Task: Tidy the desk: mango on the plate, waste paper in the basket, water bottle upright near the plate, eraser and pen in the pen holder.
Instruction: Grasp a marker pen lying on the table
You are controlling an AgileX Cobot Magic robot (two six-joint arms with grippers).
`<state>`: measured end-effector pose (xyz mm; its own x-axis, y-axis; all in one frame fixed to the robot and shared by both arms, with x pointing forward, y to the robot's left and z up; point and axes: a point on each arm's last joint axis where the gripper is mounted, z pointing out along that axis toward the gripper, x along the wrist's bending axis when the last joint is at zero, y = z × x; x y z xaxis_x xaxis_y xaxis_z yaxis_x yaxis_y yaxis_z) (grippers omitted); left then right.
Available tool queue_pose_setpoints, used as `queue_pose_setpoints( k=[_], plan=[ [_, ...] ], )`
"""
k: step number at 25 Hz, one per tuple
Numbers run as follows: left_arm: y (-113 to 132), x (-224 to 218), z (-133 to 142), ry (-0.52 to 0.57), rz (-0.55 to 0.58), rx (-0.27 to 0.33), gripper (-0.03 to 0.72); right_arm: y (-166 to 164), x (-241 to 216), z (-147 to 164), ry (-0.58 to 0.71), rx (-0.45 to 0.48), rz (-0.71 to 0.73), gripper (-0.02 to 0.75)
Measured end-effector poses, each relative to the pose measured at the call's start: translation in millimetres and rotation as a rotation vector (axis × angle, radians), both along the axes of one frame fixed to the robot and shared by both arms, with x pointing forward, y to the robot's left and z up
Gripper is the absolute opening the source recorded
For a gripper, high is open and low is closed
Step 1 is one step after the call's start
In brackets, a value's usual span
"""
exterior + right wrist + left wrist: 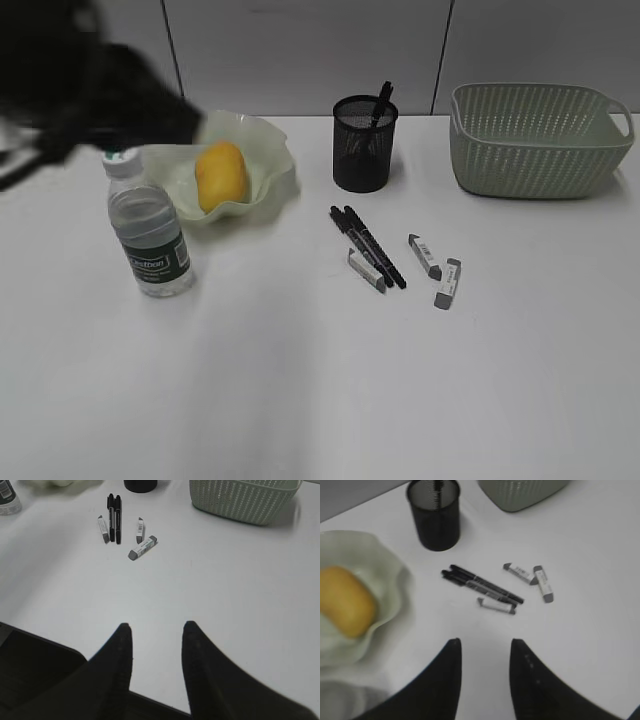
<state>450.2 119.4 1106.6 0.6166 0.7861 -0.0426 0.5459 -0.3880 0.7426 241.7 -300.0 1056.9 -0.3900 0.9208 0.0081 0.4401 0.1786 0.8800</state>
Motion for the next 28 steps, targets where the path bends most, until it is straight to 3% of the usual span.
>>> queue_pose_setpoints(
  k=[4,7,10,13,17,28],
  plan=[
    [-93.8,57.3,-34.9,0.124,0.068,-0.035,0.293,-0.1,-0.3,0.0,-0.002,0.001,0.000,0.279],
    [-139.1,99.0,-75.0,0.234,0.140,-0.073,0.384,-0.1,-0.3,0.1,-0.003,0.001,0.000,0.279],
    [-164.6,131.8,-115.6,0.322,0.229,-0.091,0.419,-0.1,-0.3,0.1,-0.003,0.001,0.000,0.279],
    [-175.8,151.7,-153.4,0.396,0.360,-0.059,0.407,-0.1,-0.3,0.1,-0.003,0.001,0.000,0.279],
    [-175.8,167.2,-189.1,0.419,0.496,0.039,0.387,-0.1,-0.3,0.1,-0.003,0.001,0.000,0.279],
    [-171.0,179.9,-208.8,0.410,0.685,0.039,0.302,-0.1,-0.3,0.1,-0.003,0.001,0.000,0.277]
  ],
)
